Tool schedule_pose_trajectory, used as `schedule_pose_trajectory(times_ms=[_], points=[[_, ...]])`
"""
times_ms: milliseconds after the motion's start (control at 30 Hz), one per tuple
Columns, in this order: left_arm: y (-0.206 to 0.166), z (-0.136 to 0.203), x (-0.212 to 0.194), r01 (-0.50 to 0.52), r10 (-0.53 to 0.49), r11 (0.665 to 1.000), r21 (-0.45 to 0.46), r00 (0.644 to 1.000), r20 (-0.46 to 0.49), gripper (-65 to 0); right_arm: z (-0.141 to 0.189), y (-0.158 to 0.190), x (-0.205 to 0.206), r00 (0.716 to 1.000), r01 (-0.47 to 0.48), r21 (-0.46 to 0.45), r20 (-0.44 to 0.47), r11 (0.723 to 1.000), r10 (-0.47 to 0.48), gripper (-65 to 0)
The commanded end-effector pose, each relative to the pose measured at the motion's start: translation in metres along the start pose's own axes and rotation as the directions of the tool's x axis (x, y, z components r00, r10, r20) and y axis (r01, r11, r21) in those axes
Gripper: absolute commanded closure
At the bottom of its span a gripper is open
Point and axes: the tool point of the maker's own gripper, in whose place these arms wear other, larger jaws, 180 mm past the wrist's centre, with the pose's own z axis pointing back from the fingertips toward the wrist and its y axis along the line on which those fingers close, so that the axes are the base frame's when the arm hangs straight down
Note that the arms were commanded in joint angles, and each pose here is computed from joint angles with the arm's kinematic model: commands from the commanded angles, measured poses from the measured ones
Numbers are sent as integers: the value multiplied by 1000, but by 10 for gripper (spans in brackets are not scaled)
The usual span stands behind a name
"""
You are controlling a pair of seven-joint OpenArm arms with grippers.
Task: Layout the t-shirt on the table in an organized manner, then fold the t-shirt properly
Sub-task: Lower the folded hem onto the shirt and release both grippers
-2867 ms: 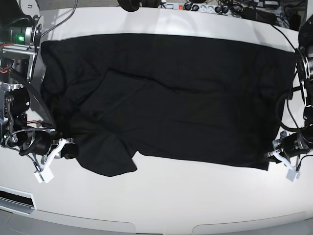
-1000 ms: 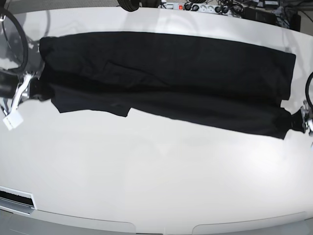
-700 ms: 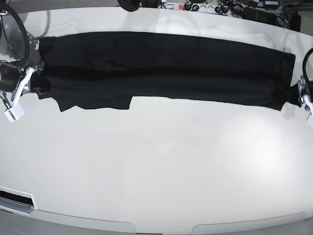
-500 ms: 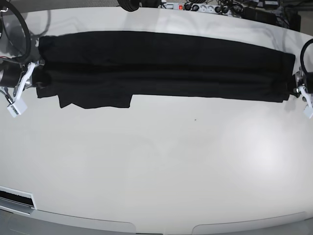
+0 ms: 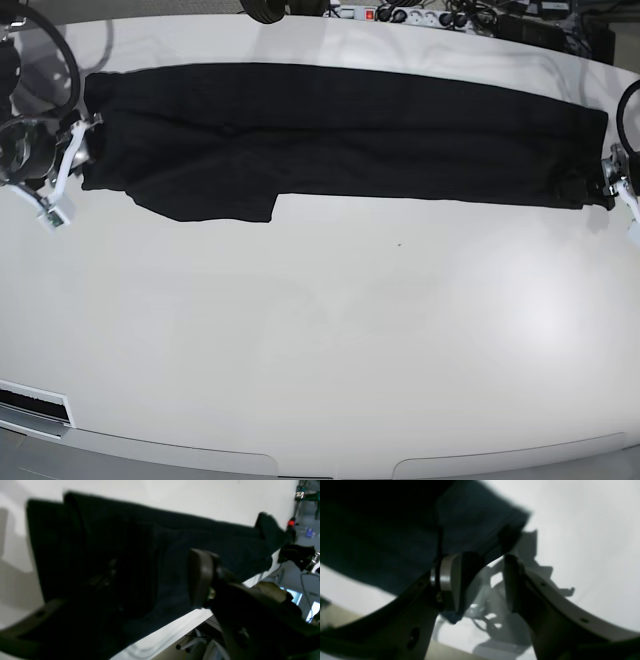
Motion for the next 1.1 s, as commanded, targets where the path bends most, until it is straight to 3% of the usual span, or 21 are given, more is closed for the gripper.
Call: schedule_pose_trajectory(times_ms=[0, 67, 200, 267, 400, 500, 633, 767, 933, 1067], points=[[-2, 14, 20, 28, -29, 1000, 5, 998, 53, -373, 14, -15, 18, 998, 7, -31, 69, 1000, -5, -302], [-2, 14, 20, 28, -28, 1000, 3, 998, 55, -373, 25, -23, 33, 986, 68, -17, 154, 998, -65, -302], [-6, 12, 23, 23, -22, 1000, -15, 997, 74, -373, 41, -12, 64, 929, 133, 119, 332, 984, -166, -303], [-9, 11, 27, 17, -13, 999, -35, 995, 96, -373, 38, -3, 72, 912, 140, 156, 363, 978, -188, -303], [-14, 5, 30, 16, -10, 999, -50, 993, 114, -373, 19, -2, 80, 887, 192, 145, 397, 971, -235, -303], [-14, 4, 28, 16, -11, 999, -49, 994, 109, -373, 0, -7, 84, 869, 261, 174, 387, 950, -309, -303], [-14, 4, 28, 17, -11, 999, -49, 994, 109, -373, -31, -14, 89, 836, 366, 255, 331, 895, -437, -305], [-14, 4, 29, 17, -11, 999, -49, 994, 109, -373, -65, -15, 85, 796, 486, 340, 208, 805, -569, -318], [-13, 4, 28, 16, -11, 999, -48, 994, 108, -373, -89, -1, 83, 766, 556, 443, 56, 703, -640, -318], [-13, 4, 27, 15, -10, 999, -48, 994, 107, -373, -85, 17, 90, 779, 519, 541, 19, 662, -626, -317]])
